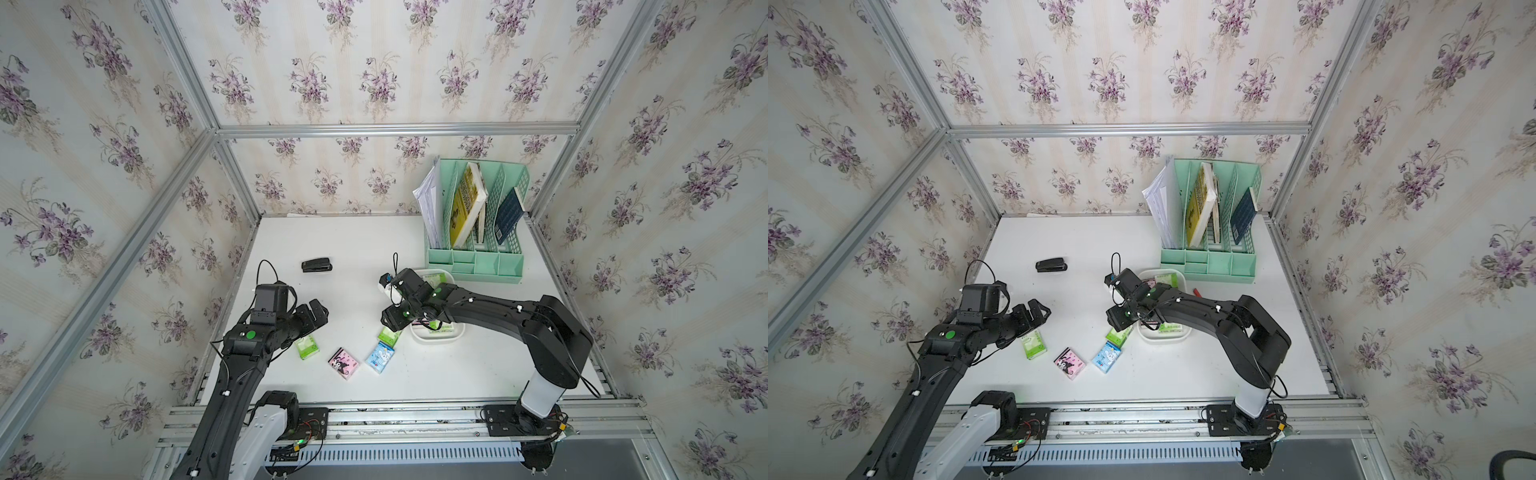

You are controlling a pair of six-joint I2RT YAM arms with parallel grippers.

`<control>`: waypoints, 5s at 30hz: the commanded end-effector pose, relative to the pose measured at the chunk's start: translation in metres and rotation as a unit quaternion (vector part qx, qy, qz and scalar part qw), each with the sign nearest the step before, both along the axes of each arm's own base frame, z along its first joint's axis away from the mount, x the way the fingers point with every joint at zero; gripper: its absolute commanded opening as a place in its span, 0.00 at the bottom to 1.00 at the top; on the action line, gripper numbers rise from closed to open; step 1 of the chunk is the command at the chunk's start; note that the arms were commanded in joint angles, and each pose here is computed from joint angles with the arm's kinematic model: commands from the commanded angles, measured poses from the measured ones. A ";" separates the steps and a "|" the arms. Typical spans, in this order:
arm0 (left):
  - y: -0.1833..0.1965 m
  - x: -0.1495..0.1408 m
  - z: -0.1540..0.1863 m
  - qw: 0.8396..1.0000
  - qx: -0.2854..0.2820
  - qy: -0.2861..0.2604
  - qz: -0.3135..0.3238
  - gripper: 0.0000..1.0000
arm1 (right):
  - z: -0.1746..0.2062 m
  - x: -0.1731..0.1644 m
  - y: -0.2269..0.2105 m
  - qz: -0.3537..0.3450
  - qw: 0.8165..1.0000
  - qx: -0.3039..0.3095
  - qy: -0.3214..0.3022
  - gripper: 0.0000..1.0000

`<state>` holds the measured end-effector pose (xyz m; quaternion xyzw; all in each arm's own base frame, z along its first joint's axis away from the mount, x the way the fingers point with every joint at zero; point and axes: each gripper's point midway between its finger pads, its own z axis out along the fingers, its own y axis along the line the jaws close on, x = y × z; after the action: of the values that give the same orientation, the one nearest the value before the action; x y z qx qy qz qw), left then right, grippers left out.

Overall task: Put the pocket tissues into the storage box
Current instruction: Pick up the pocket tissues from the center of the board, then place the pocket tissues in the storage box.

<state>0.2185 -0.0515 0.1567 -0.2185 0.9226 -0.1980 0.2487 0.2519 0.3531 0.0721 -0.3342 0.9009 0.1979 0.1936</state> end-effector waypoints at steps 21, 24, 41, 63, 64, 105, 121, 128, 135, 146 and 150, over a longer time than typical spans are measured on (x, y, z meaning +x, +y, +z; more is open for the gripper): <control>-0.005 0.001 -0.002 1.000 -0.008 -0.007 -0.017 0.99 | -0.039 -0.008 -0.004 0.013 0.997 -0.050 0.052 0.66; -0.005 0.001 -0.002 1.000 -0.007 -0.007 -0.018 0.99 | -0.043 -0.013 -0.005 0.018 0.997 -0.049 0.064 0.65; -0.003 0.001 0.002 1.000 -0.002 -0.012 -0.015 0.99 | -0.049 -0.022 -0.003 0.015 0.995 -0.034 0.093 0.03; -0.066 0.007 0.029 0.986 -0.030 -0.040 -0.159 0.99 | 0.078 0.088 -0.201 -0.328 0.940 0.076 -0.061 0.00; -0.071 0.008 0.029 0.985 -0.031 -0.041 -0.167 0.99 | 0.074 0.089 -0.206 -0.328 0.940 0.069 -0.059 0.00; -0.084 0.015 0.023 0.984 0.001 -0.029 -0.178 0.99 | 0.003 0.105 -0.185 -0.337 0.938 0.078 0.006 0.09; -0.082 0.015 0.020 0.985 0.004 -0.025 -0.172 0.99 | 0.036 0.101 -0.197 -0.356 0.930 0.083 -0.033 0.55; -0.081 0.015 0.019 0.986 0.003 -0.024 -0.167 0.99 | 0.024 0.052 -0.186 -0.297 0.954 0.035 -0.027 0.37; -0.080 0.015 0.019 0.986 0.002 -0.023 -0.162 0.99 | 0.000 0.020 -0.188 -0.287 0.958 0.017 -0.009 0.17; -0.077 0.013 0.021 0.987 0.010 -0.022 -0.160 0.99 | -0.007 0.050 -0.179 -0.283 0.959 -0.008 -0.022 0.14; -0.077 0.014 0.020 0.987 0.012 -0.021 -0.162 0.99 | 0.000 0.060 -0.171 -0.279 0.960 0.001 -0.025 0.14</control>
<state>0.2325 -0.1311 0.1765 -0.0583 0.9409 -0.2369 0.2350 0.3028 0.1795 0.0655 -0.0703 0.9575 0.1293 0.2482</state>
